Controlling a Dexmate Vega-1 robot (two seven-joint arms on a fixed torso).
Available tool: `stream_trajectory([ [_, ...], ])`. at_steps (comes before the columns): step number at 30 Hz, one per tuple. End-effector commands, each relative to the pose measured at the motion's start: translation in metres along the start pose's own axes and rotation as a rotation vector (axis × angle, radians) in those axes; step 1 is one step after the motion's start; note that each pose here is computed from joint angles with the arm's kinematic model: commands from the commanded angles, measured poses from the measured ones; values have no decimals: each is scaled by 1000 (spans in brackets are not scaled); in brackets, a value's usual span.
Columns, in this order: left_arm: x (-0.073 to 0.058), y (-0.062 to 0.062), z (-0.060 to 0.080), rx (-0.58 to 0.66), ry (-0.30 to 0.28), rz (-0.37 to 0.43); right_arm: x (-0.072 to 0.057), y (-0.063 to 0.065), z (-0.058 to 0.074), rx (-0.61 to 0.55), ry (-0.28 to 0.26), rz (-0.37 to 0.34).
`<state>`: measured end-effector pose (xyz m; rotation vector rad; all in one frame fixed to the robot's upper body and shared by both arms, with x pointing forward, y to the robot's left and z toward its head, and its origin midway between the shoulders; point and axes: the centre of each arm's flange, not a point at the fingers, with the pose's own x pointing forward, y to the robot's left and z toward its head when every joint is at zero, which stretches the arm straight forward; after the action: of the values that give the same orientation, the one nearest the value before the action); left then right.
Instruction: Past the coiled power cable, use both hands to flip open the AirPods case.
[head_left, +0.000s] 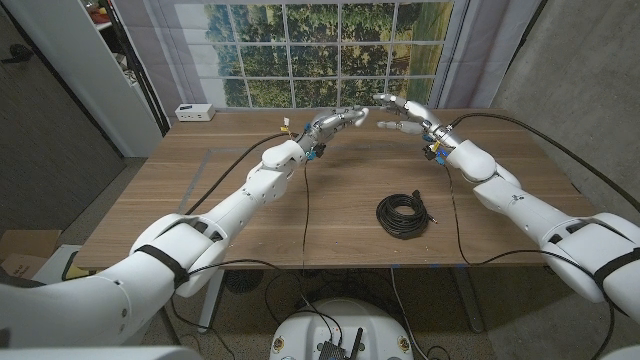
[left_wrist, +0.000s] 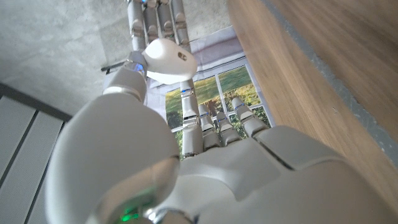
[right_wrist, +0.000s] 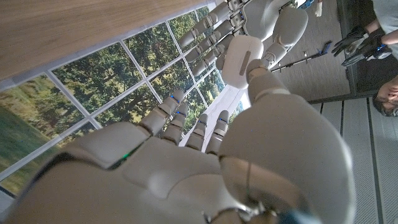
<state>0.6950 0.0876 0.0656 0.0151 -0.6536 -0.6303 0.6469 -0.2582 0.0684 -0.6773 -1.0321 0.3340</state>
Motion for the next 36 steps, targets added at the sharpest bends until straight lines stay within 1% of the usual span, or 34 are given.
stream_trajectory([
  [1,1,-12,-24,-207,-104,104,-6,30,10,83,35,-179],
  [3,5,-13,-27,-244,-107,115,-5,34,12,97,34,-198],
  [7,12,-17,-31,-322,-95,139,-2,44,16,99,34,-243],
  [10,15,-20,-29,-329,-98,144,1,48,18,81,38,-251],
  [15,19,-24,-22,-344,-136,143,8,52,24,30,39,-269],
  [19,22,-33,-23,-429,-157,143,15,55,28,-13,46,-284],
  [22,25,-39,-25,-488,-159,135,20,57,30,-30,57,-280],
  [25,27,-42,-25,-521,-165,124,22,59,31,-45,62,-274],
  [30,28,-45,-25,-538,-167,124,24,59,32,-49,62,-273],
  [36,29,-49,-32,-595,-145,134,29,61,35,-53,52,-281],
])
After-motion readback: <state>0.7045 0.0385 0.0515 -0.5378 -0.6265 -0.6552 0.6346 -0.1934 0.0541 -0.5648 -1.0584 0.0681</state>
